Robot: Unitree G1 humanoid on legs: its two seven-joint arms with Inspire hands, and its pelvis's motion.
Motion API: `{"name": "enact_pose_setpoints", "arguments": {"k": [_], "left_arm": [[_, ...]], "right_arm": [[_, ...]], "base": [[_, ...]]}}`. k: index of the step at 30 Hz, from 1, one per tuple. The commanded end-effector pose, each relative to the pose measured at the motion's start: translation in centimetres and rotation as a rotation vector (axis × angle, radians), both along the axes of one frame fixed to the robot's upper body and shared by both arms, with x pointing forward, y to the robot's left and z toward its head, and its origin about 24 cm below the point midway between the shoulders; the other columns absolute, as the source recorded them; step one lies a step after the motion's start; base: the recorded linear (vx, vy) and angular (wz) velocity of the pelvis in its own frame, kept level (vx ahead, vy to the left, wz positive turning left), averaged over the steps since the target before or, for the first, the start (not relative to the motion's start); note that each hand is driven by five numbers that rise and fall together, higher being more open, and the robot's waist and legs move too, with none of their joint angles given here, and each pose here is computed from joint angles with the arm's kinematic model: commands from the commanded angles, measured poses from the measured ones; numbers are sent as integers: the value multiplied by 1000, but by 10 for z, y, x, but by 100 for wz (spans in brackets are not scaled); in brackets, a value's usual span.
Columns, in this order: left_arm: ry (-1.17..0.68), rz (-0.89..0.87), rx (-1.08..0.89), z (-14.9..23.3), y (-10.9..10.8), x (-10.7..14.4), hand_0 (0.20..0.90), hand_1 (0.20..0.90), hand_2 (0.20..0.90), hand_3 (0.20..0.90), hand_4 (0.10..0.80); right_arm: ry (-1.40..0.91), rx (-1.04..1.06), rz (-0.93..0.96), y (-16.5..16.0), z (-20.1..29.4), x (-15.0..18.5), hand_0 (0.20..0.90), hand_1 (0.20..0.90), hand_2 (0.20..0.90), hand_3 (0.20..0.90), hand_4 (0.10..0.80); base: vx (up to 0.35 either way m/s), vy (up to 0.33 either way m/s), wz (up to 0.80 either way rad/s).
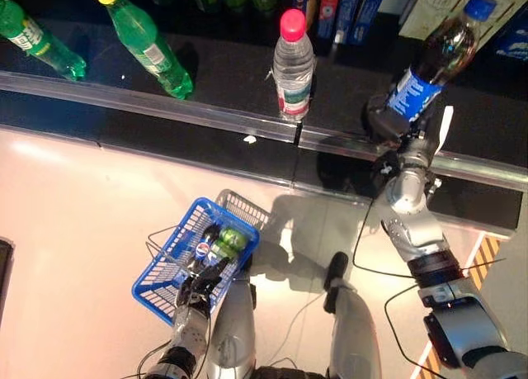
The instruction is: Pick up the drink and place into the basket.
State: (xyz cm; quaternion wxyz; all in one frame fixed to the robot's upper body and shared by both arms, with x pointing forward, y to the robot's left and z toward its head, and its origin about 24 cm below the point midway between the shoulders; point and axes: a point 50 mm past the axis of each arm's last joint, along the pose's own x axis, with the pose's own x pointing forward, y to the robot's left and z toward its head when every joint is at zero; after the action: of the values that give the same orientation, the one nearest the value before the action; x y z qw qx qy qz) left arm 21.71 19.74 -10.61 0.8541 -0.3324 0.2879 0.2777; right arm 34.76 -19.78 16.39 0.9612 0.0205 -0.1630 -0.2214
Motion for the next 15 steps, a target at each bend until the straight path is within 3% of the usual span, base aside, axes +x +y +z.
{"name": "enact_pose_setpoints", "arguments": {"k": [1, 7, 15], "left_arm": [[31, 120, 131, -8, 46, -47, 300, 300, 300, 200, 100], [32, 132, 164, -10, 46, -57, 300, 300, 300, 200, 100], [4, 67, 262, -6, 63, -79, 300, 300, 300, 200, 100]], "right_arm": [[-477, -31, 115, 10, 86, -32, 300, 300, 300, 200, 100], [-486, -68, 218, 21, 80, -47, 300, 300, 300, 200, 100], [-482, -41, 490, 30, 70, -72, 300, 300, 300, 200, 100]], "base": [[73, 13, 5], [81, 18, 4], [148, 32, 1]]}}
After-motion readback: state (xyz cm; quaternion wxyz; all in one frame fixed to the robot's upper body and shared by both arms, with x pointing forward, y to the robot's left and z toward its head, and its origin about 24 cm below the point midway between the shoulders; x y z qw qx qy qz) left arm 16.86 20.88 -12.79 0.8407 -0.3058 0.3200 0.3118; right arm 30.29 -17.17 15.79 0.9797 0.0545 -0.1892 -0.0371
